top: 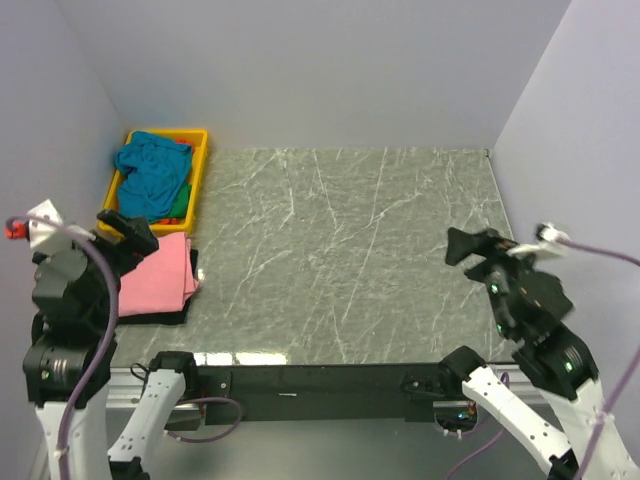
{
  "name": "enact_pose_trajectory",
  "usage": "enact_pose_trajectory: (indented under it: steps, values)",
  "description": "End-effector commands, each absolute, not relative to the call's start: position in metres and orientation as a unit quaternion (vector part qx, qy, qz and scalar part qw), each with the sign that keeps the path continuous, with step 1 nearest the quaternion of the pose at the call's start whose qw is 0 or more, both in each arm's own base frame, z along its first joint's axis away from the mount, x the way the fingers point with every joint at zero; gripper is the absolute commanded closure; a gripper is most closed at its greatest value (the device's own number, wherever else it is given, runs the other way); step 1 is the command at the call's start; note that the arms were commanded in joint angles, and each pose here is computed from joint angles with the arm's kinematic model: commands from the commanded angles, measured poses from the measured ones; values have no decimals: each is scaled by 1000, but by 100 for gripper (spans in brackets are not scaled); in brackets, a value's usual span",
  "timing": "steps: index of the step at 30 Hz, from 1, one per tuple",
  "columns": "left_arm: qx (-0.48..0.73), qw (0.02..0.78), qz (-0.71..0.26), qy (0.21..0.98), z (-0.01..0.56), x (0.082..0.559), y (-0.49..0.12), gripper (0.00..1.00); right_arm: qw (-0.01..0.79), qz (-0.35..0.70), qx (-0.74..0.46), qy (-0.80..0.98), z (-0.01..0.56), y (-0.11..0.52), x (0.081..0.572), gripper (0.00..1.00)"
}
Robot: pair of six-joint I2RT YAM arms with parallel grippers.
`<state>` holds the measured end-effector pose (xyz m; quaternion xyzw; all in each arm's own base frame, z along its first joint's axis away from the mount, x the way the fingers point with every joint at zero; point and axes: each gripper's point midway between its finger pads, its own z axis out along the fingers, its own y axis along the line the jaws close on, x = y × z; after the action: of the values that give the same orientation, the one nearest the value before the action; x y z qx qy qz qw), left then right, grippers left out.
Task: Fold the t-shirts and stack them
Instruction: Reset both grippers
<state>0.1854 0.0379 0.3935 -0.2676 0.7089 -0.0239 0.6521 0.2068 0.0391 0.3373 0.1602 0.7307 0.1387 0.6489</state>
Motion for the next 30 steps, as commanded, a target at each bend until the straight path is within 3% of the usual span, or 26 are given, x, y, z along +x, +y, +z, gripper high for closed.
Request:
enact_pose_trajectory:
  steps: [1,12,30]
  values:
    - [-289,644,-40,707,384,165,36,1,678,115,181,703,337,15,195,7]
    - [-306,698,-49,645,380,116,54,0,719,146,183,654,339,4,176,7]
    - [-308,679,-4,666,362,133,60,1,730,160,156,646,338,11,174,6]
